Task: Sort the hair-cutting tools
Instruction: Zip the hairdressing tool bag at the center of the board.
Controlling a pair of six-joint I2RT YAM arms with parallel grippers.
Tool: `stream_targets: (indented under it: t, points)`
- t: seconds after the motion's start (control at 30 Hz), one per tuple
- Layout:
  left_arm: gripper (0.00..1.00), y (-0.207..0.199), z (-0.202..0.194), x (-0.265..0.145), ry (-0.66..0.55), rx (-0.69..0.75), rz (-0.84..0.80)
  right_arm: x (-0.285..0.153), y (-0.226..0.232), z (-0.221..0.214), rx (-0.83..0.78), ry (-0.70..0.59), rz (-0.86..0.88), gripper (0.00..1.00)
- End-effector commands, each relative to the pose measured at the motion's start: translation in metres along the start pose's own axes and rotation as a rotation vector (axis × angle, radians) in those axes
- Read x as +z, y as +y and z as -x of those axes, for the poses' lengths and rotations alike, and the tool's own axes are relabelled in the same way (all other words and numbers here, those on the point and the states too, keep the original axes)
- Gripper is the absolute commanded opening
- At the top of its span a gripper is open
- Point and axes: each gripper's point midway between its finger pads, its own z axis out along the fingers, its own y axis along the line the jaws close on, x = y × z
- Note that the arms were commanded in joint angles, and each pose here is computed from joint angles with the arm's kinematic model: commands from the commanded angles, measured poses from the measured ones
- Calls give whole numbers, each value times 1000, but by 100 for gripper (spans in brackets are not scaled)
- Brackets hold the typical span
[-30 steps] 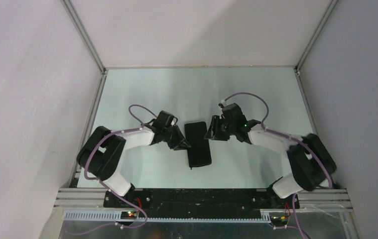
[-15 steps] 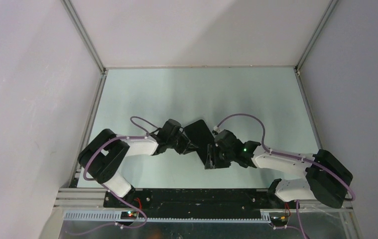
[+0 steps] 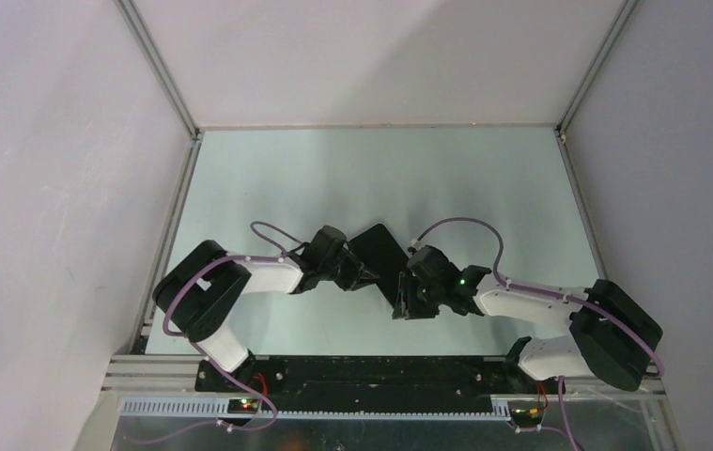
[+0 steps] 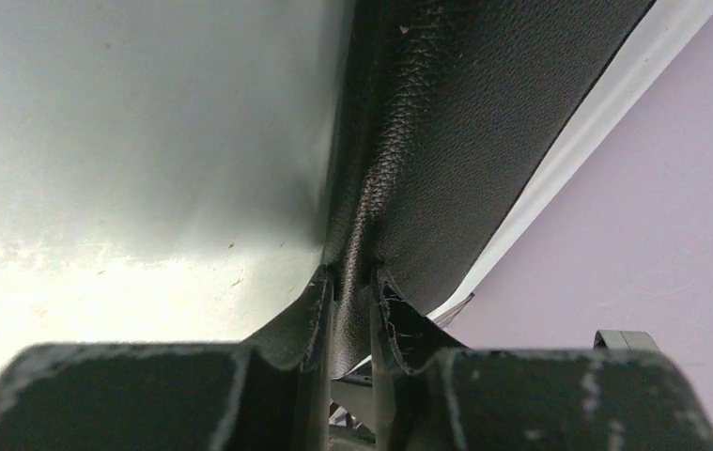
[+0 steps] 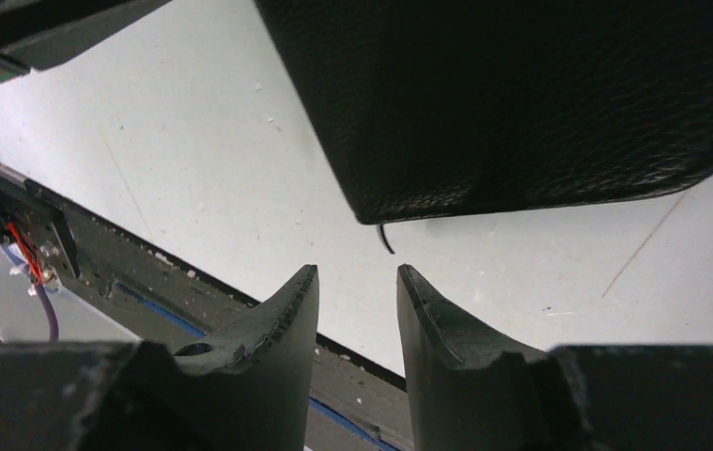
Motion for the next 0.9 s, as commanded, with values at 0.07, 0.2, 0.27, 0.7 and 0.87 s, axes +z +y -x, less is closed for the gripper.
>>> stream_targets:
  t: [0.07, 0.2, 0.27, 0.7, 0.87]
  points:
    - [14, -6, 4, 6, -34, -2, -5, 2, -14, 12, 45, -41, -44, 41]
    - [14, -7, 4, 5, -36, 4, -2, 6, -10, 18, 33, -59, -8, 39]
    - [14, -6, 4, 5, -37, 4, -2, 9, -7, 21, 24, -60, 12, 37]
    - [6, 6, 17, 8, -63, 11, 46, 9, -11, 8, 30, 7, 7, 0]
    - [0, 27, 41, 5, -125, 58, 130, -8, -27, -5, 17, 68, -33, 0]
